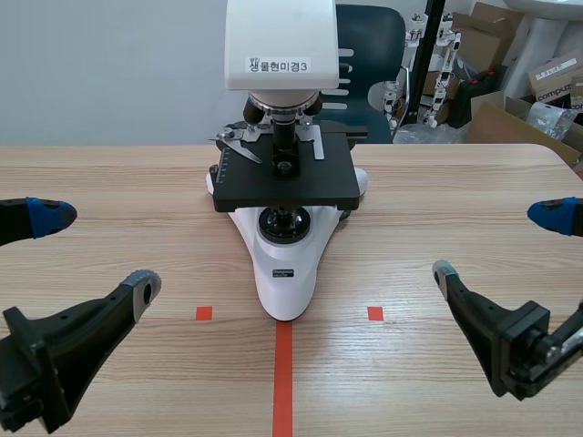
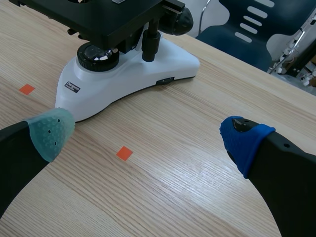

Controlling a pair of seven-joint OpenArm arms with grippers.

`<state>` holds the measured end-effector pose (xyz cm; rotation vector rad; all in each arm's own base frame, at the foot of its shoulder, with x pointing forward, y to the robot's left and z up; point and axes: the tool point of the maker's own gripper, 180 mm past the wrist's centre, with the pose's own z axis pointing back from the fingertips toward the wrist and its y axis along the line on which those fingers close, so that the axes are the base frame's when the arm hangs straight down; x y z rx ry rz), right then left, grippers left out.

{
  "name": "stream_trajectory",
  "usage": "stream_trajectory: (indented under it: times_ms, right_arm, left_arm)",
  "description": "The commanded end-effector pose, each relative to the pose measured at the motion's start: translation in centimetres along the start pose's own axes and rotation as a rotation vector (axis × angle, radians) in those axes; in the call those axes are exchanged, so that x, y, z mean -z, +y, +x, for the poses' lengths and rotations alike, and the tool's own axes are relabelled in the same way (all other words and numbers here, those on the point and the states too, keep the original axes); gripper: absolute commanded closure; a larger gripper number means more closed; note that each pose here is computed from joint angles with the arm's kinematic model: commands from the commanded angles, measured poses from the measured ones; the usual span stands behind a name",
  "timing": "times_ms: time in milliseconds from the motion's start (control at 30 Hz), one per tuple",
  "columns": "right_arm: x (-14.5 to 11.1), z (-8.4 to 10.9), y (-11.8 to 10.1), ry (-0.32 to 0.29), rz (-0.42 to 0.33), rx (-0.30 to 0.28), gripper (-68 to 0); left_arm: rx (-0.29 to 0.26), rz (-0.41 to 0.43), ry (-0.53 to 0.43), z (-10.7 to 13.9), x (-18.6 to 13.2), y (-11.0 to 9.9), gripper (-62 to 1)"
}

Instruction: Point at the fine focus knob

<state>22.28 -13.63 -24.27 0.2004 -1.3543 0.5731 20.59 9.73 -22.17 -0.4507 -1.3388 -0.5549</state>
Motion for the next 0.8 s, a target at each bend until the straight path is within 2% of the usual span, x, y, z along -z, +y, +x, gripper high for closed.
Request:
stream_trajectory:
  times_ms: [0, 233, 767]
  right_arm:
    - [0.19, 0.86, -0.31, -0.033, -0.005, -0.005, -67.9]
    - [0.19, 0.73, -0.22, -0.026, 0.000, -0.026, -67.9]
    - [0.19, 0.74, -0.22, -0.026, 0.000, -0.026, -67.9]
  left_arm:
    - [-0.006, 0.006, -0.028, 0.68, 0.02, 0.01, -62.3]
    - [-0.006, 0.006, -0.028, 0.68, 0.02, 0.01, -62.3]
    - [-0.006, 0.006, -0.028, 0.67, 0.02, 0.01, -62.3]
